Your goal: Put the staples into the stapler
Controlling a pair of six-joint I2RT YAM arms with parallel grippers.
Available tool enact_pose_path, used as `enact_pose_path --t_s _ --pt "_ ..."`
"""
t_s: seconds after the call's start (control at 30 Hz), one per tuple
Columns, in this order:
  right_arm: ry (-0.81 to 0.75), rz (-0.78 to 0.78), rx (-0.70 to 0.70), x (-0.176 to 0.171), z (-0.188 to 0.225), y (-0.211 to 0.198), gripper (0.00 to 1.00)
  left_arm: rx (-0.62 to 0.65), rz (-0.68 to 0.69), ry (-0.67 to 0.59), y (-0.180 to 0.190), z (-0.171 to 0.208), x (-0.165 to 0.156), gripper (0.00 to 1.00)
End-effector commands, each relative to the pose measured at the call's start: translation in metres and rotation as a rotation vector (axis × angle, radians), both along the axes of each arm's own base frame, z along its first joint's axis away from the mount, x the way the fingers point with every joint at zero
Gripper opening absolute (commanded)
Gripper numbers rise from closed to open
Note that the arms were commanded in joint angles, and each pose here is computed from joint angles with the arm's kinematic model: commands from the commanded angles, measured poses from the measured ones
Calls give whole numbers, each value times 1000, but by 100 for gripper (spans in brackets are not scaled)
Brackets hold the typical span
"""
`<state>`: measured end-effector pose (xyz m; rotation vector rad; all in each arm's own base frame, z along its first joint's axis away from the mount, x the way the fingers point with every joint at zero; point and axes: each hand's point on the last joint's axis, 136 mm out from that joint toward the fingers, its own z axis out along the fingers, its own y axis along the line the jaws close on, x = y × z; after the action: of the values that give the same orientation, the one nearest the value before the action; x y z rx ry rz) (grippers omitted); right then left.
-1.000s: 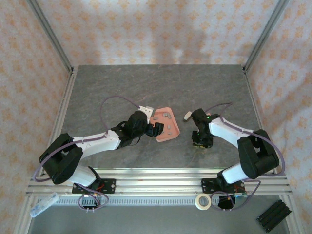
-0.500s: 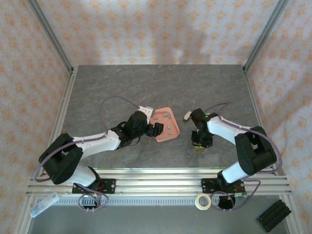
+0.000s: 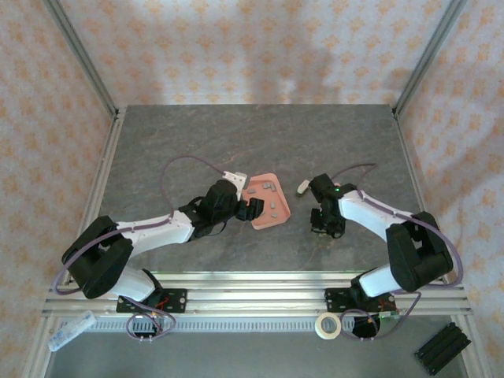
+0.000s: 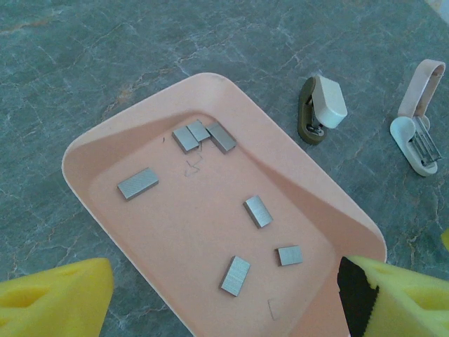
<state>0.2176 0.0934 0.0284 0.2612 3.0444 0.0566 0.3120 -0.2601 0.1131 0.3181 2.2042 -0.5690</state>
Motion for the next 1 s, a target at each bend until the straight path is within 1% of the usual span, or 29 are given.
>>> enact_pose_path --t_s 0.0,0.43,0.97 --pt "-61 -9 -33 7 6 -8 14 -20 21 -41 1 10 1 84" --pt "-181 21 -30 20 21 -9 14 -45 13 -47 -2 11 1 84" --pt "-234 49 -27 31 29 -7 13 -63 2 -49 -7 12 2 84"
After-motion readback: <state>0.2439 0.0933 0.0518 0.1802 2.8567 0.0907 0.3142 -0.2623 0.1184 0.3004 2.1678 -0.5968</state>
